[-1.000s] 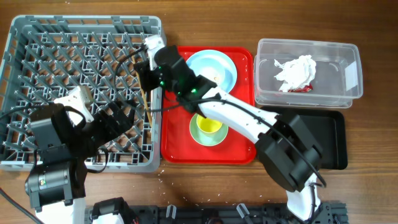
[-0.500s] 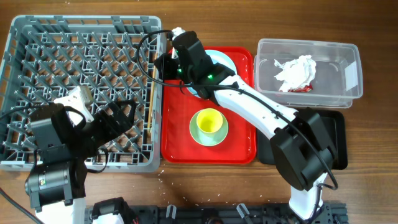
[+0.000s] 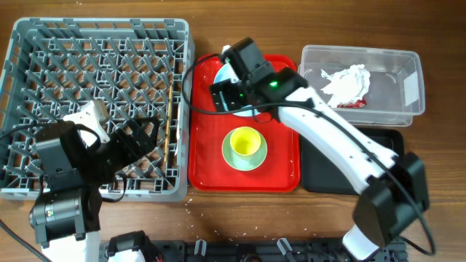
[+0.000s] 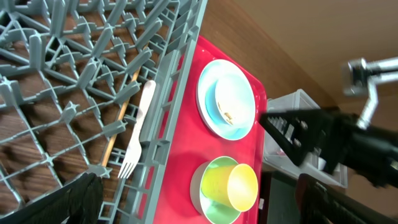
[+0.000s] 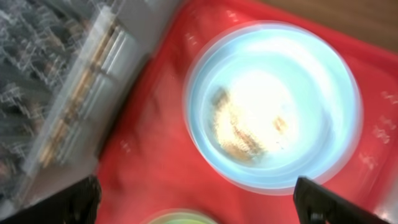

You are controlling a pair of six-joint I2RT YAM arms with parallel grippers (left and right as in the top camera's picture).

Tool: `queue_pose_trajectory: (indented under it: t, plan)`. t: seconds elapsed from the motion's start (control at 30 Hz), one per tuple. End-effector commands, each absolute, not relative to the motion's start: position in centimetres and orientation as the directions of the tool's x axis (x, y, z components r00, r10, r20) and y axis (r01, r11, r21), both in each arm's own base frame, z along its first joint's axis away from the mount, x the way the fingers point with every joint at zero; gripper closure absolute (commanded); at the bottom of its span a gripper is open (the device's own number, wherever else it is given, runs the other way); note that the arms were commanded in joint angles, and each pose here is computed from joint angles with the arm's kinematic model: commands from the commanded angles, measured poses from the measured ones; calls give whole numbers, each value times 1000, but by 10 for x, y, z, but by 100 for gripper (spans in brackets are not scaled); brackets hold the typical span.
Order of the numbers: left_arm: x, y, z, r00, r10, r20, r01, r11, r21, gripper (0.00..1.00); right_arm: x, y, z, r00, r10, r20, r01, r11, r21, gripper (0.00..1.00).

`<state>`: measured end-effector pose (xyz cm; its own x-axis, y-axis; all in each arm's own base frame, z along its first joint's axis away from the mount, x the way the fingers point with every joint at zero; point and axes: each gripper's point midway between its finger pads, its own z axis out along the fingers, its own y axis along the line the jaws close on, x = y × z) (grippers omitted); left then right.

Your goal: Sort waste into correct bins and load items into the dishwasher rack

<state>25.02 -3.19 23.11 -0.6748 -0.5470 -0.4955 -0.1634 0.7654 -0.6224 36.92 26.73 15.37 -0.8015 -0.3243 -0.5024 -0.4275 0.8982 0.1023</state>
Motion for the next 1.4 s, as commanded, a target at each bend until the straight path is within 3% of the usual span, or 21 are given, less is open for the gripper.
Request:
queue_pose_trajectory:
  t: [0.0,0.3,0.6,0.93,1.07,1.23,1.37]
  plan:
    - [250,-31,233,-670,-546,-504,-156,767,-623,0,362,218,158,-833,-348,-431,-386,923,0,0]
    - [250,-31,233,-670,-546,-504,-156,767,-623,0,319,165,137,-933,-312,-178,-310,950,-41,0]
    - [250,-31,233,-670,-546,-504,-156,767,-623,0,304,165,135,-951,-286,-115,-287,958,-4,0]
    - [250,-31,233,-670,-546,-504,-156,767,-623,0,317,185,138,-947,-262,-183,-280,957,77,0]
    - [250,-31,233,-670,-546,-504,-156,767,-623,0,314,220,146,-930,-300,-214,-350,900,260,0]
    - [250,-31,233,-670,-546,-504,-156,767,-623,0,313,228,149,-916,-326,-232,-386,875,294,0]
    - [250,-31,233,-670,-546,-504,-156,767,-623,0,311,227,187,-883,-322,-342,-427,853,299,0]
